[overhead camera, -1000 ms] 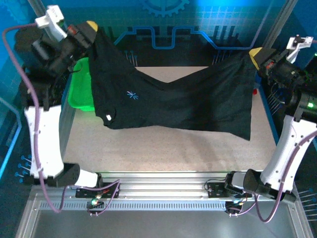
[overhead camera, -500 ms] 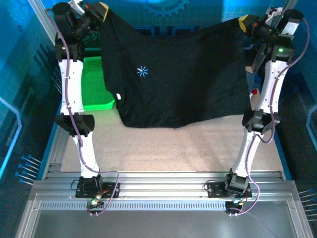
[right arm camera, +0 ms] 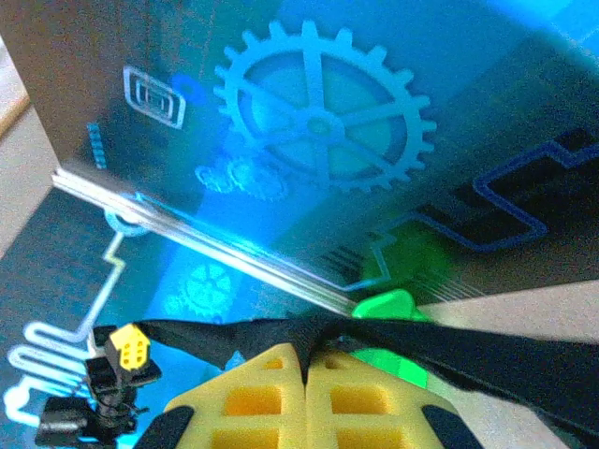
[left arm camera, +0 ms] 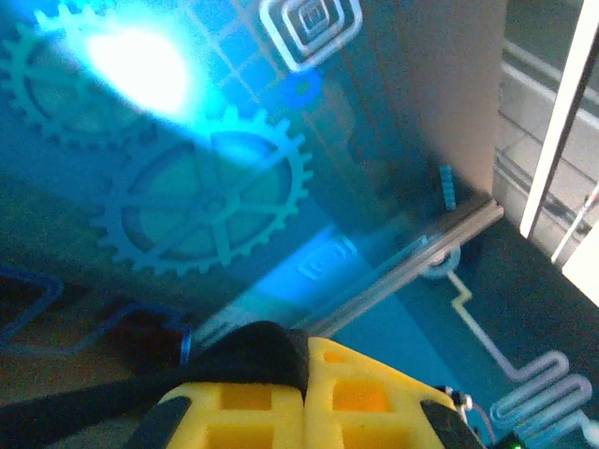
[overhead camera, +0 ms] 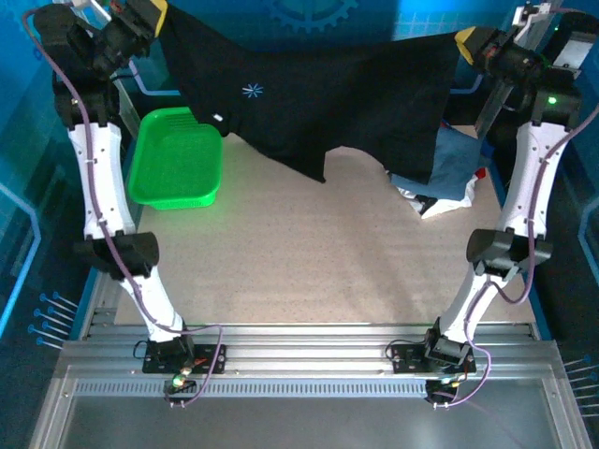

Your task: Fold and stack the t-shirts

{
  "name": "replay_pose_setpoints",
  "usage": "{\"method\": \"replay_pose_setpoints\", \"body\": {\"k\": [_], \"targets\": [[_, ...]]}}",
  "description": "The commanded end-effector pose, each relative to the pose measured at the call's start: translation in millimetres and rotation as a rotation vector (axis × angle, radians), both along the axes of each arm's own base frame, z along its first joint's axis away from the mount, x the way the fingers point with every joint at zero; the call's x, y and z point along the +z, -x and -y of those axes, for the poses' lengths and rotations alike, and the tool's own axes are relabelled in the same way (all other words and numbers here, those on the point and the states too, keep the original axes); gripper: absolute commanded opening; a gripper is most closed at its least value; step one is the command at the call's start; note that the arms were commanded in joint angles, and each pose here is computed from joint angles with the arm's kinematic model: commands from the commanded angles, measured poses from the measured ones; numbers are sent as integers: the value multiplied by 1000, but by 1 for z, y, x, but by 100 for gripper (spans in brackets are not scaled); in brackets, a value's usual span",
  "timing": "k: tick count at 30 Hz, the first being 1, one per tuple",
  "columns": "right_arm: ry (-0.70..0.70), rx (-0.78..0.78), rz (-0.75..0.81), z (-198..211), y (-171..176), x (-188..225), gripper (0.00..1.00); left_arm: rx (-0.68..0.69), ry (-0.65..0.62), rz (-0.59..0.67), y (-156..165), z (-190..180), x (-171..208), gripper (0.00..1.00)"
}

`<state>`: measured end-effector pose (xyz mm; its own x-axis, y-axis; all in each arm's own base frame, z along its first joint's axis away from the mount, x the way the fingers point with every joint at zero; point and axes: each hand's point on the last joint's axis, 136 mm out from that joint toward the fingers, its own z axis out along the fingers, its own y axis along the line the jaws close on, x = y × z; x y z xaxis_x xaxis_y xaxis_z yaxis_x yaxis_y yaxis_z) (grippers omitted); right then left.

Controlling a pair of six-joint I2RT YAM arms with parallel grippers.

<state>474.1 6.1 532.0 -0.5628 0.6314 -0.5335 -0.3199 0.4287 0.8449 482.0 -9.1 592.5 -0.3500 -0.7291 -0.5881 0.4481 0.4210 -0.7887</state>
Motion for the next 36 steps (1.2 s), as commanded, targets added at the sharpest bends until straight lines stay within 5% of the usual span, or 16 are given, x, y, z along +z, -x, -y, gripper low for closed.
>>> {"method": "replay_pose_setpoints", "body": {"k": [1,6,11,14,15,16,18,20,26,36], "targets": [[105,57,-109,-10,28,-57,0,-54,-100,4,46,23,-27,0],[82,75,-393,-19,83,-196,0,-38,-57,-318,85,34,-190,0],[-8,38,-670,-19,163,-331,0,4,-61,-741,166,43,-365,0],[-25,-11,-849,-13,208,-398,23,149,-144,-1038,226,26,-447,2],[-30,-26,-895,-9,221,-415,24,195,-185,-1146,246,18,-471,4],[-26,-55,-936,-2,230,-430,29,247,-219,-1247,264,10,-490,14],[-4,-118,-994,12,242,-446,50,315,-234,-1320,275,1,-503,51],[-5,-161,-979,21,239,-443,50,374,-215,-1355,274,-6,-503,68],[56,-198,-981,29,236,-428,59,521,-284,-1437,286,-31,-496,83],[159,-69,-1119,-25,258,-467,59,442,-226,-1415,258,-20,-523,84]]}}
